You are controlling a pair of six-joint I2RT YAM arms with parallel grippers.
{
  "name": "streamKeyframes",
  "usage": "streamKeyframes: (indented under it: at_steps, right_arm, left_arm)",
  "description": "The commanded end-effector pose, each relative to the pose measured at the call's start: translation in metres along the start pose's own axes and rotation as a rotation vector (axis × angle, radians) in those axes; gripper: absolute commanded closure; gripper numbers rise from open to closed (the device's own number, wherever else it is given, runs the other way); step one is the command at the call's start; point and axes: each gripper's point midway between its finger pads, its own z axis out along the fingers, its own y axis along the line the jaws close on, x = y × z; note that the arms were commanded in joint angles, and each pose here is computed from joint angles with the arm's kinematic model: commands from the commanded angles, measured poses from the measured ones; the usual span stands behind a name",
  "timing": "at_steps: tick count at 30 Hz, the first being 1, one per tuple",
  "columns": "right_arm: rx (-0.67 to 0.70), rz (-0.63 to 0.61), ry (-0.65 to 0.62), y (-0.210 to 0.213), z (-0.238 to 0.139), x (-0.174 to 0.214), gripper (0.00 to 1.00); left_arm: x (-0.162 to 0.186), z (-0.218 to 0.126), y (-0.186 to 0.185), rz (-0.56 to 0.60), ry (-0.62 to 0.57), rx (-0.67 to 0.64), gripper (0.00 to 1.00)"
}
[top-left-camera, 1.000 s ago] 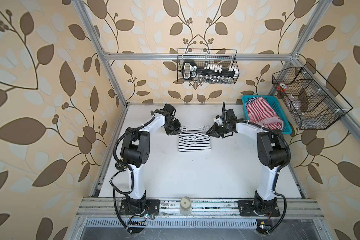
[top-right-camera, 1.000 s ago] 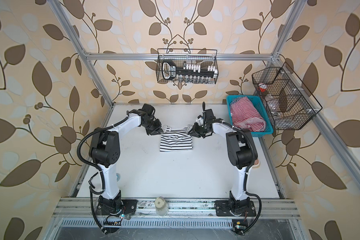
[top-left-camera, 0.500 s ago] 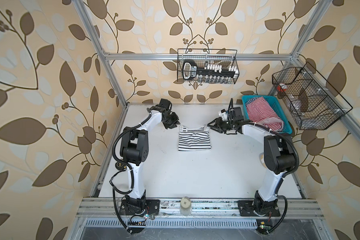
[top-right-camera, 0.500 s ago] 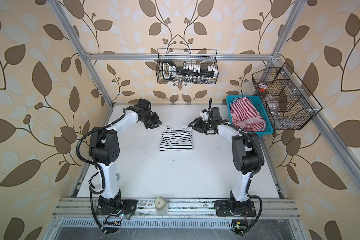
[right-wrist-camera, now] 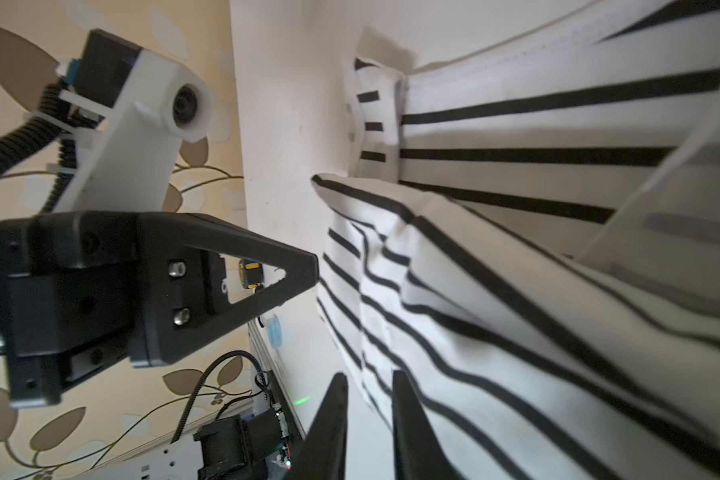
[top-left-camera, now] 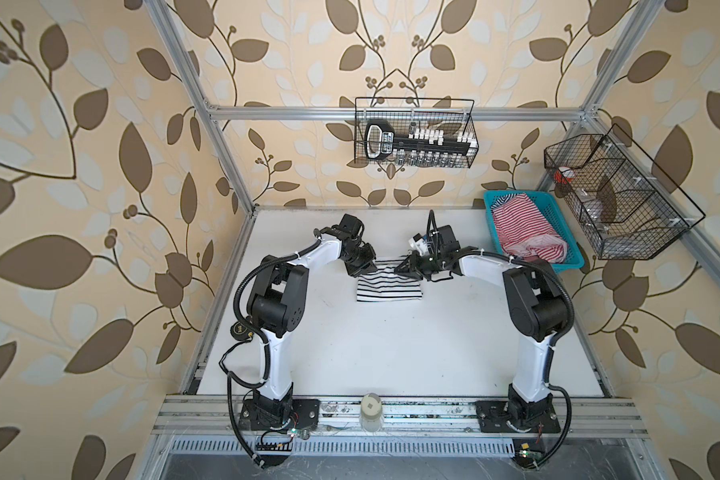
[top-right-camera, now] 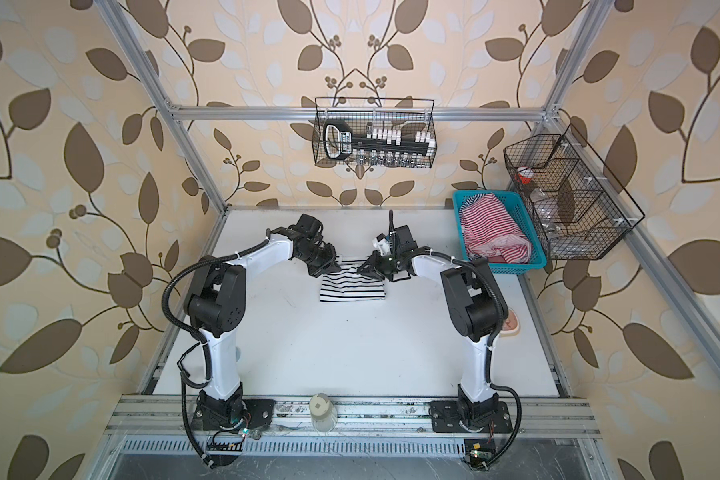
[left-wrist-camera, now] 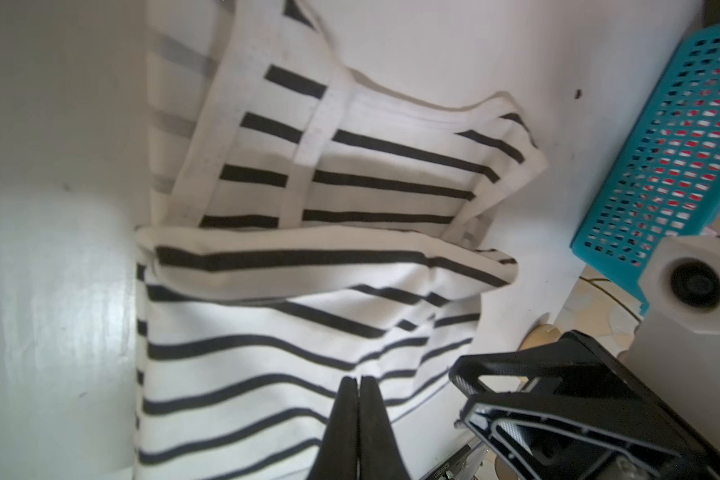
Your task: Fold and stack the tank tops
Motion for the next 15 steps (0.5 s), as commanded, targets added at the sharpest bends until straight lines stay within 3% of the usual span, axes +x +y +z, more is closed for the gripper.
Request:
streamKeyframes:
  at_steps: [1, 10, 15]
  right_arm:
    - [0.000, 0.012, 0.006, -0.014, 0.007, -0.011, 0.74]
    - [0.111, 0.118, 0.002, -0.073, -0.002, -0.003, 0.68]
    - [0.110, 0.107, -0.007, -0.070, -0.009, -0.004, 0.67]
  left_arm:
    - [-0.016, 0.006, -0.004, 0.012, -0.003, 0.025, 0.95]
    - [-0.041, 0.020, 0.035, -0.041, -0.008, -0.046, 0.95]
    - [-0.047, -0.003, 0.018, -0.016, -0.043, -0.008, 0.87]
